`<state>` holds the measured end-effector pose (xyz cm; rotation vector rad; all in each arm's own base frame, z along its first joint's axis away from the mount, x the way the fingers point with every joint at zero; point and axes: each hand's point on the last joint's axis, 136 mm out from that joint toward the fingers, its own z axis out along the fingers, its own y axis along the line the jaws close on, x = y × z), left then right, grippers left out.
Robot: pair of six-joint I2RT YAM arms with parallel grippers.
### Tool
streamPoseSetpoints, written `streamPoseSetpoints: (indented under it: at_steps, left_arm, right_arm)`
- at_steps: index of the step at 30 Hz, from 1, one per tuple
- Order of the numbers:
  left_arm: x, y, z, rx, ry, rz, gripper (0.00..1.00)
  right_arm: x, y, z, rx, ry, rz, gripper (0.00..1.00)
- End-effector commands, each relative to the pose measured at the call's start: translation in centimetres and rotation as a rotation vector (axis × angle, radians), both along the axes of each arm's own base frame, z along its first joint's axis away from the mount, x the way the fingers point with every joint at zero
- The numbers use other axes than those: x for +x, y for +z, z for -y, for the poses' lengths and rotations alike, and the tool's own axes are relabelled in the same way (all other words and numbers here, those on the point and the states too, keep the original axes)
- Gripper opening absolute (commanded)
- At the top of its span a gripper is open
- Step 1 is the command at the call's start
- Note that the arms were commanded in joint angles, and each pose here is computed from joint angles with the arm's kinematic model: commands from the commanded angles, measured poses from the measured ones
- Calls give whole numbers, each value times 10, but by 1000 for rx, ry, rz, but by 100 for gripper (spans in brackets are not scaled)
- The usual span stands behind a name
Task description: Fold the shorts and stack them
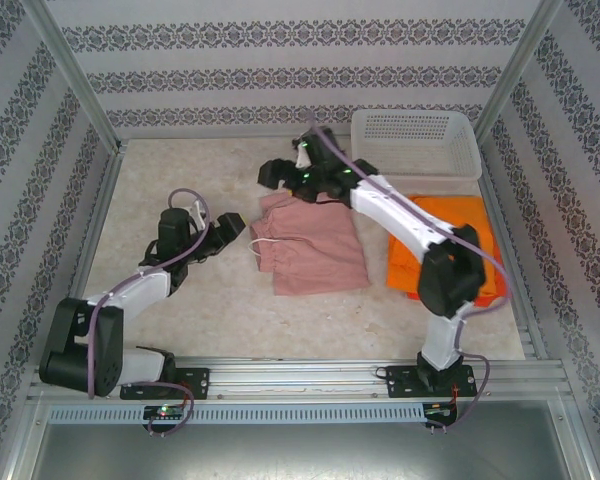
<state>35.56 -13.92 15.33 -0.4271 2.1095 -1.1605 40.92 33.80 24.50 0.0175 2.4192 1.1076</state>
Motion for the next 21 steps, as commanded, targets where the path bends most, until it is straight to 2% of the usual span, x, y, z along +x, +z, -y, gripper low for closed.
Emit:
streamPoseSetpoints:
  at_steps: [1,4,8,13,17,21]
  left_arm:
    - [1,34,12,-12,-49,48,81]
    - [5,52,33,-47,-93,76,87]
    - [21,66,61,-123,-140,96,87]
    - [42,64,97,-234,-191,83,87]
    - [54,30,114,-210,-198,28,88]
    - [66,-27,111,-135,-172,-56,87]
  right_arm:
    - [0,16,30,22,-50,52,93]
    - [-6,5,60,15,-97,27,95]
    - [-25,-25,81,20,-125,-39,95]
    - [-50,-75,94,32,-166,-144,96]
    - [-60,-114,98,37,-190,-226,96]
    - [-72,-153,97,42,-198,-319,95]
